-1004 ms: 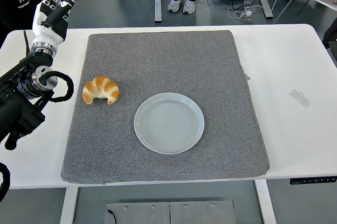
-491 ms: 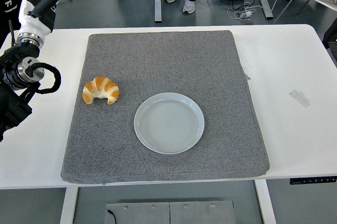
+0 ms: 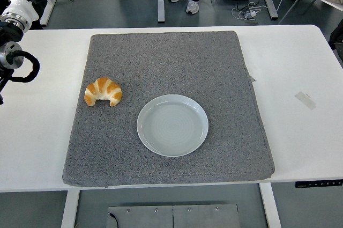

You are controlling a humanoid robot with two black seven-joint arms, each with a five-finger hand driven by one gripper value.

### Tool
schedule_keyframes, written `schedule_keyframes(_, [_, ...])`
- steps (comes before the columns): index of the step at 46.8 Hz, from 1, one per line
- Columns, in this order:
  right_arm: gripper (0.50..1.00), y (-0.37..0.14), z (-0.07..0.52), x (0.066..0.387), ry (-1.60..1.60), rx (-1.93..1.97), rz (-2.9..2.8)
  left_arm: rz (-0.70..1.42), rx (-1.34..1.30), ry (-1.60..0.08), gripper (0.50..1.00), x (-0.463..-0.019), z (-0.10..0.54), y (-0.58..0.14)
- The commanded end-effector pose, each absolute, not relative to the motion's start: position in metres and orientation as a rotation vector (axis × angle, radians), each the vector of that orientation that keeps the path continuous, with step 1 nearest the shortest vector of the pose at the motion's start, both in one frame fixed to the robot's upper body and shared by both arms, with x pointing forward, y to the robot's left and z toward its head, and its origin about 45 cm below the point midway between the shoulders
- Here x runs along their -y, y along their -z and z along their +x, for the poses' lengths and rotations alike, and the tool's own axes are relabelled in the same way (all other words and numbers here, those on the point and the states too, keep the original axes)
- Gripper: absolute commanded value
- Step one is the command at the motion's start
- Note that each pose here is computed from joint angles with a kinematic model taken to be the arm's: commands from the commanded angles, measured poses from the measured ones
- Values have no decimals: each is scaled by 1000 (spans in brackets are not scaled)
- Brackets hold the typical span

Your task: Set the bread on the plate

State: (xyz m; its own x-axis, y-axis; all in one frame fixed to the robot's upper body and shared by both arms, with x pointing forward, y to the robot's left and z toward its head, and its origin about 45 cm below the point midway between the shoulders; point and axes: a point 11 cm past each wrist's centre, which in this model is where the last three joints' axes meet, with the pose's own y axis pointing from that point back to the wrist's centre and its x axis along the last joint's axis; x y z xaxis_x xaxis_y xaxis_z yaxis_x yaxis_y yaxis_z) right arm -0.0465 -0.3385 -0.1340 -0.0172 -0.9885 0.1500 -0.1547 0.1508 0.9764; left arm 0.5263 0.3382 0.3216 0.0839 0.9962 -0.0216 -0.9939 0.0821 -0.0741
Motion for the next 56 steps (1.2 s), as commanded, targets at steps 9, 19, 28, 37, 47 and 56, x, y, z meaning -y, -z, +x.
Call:
schedule_keyframes(9, [1000,134,-46,339,1022,1395,1205,165,209,-1399,983,-333,528,-328])
schedule_keyframes(19, [1000,134,-46,339,1022,1395,1205,356,375,-1329,984,-334,526,-333])
schedule_keyframes(28, [1000,134,-46,339,1022,1395,1205,411,446,-1258,984,-343,514,-343])
schedule_keyframes(37, [1000,134,-46,339,1022,1395,1205,464,494,-1150,984,-334,495,-342])
schedule_keyframes(47, [1000,134,-46,339,1022,1395,1205,569,599,-1019,984,-316,475,-332])
schedule_keyframes(56, [1000,134,-46,339,1022,1395,1205,621,735,-978,984,-306,452,-320])
